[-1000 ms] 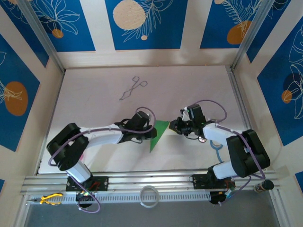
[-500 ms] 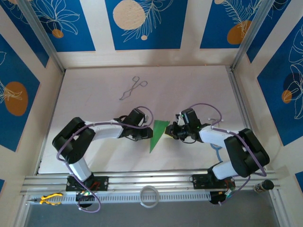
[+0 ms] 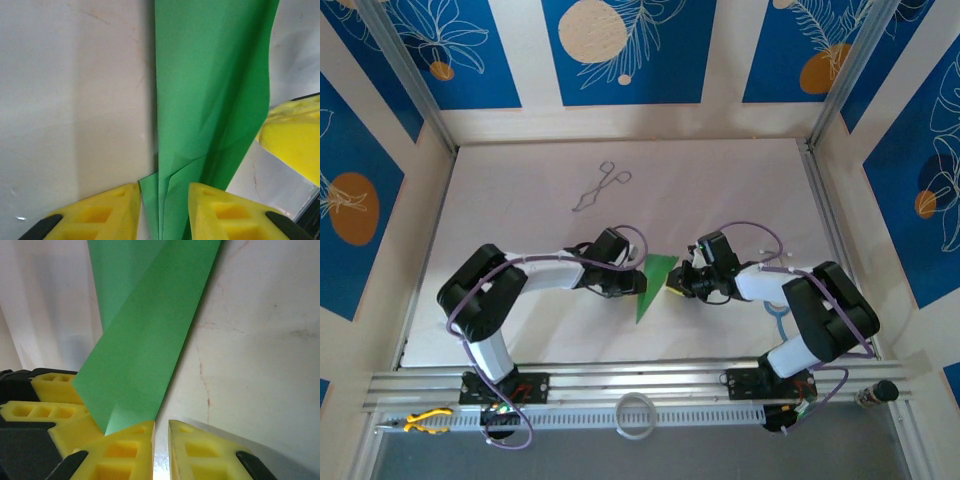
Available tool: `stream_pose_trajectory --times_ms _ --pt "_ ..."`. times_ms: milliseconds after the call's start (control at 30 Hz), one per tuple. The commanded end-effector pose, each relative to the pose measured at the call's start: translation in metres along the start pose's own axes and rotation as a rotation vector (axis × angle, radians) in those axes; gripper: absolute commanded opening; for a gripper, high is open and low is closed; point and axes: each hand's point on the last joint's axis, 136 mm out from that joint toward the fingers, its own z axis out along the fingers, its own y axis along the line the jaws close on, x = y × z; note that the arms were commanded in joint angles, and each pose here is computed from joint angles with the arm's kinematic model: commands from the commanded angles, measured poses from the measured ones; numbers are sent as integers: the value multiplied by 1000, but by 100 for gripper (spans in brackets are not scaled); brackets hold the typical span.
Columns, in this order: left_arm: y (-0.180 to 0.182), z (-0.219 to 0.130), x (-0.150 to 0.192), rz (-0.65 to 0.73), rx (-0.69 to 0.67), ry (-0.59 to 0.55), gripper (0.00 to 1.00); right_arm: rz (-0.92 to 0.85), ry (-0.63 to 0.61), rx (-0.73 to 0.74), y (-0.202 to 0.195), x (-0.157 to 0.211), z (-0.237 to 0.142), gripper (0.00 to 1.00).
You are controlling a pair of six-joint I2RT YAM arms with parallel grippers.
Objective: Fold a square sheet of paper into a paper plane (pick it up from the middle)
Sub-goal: Fold the wing for the fifth time at the center of the table.
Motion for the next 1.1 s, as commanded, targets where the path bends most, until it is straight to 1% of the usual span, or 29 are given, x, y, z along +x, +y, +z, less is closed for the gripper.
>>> stream_pose_trajectory --times_ms 0,133,300,567,667,800,867,1067 --pt "5 2 7 11 -25 51 33 1 22 -18 4 3 3 15" --pt "2 2 8 20 -11 56 33 0 35 -25 5 4 6 15" --pt "-10 0 8 34 48 54 28 -2 46 -35 7 5 10 13" --pt "-18 1 7 28 95 49 26 -4 60 -35 6 9 12 11" --pt "-14 1 8 19 78 50 27 -3 64 -35 5 9 13 11" --pt "-4 -7 5 27 18 11 31 -5 63 -32 5 10 13 11" --pt "-4 -9 3 36 7 1 31 -5 63 -33 5 10 13 11" --pt "-3 -5 1 38 -4 13 32 -5 68 -31 6 10 15 11"
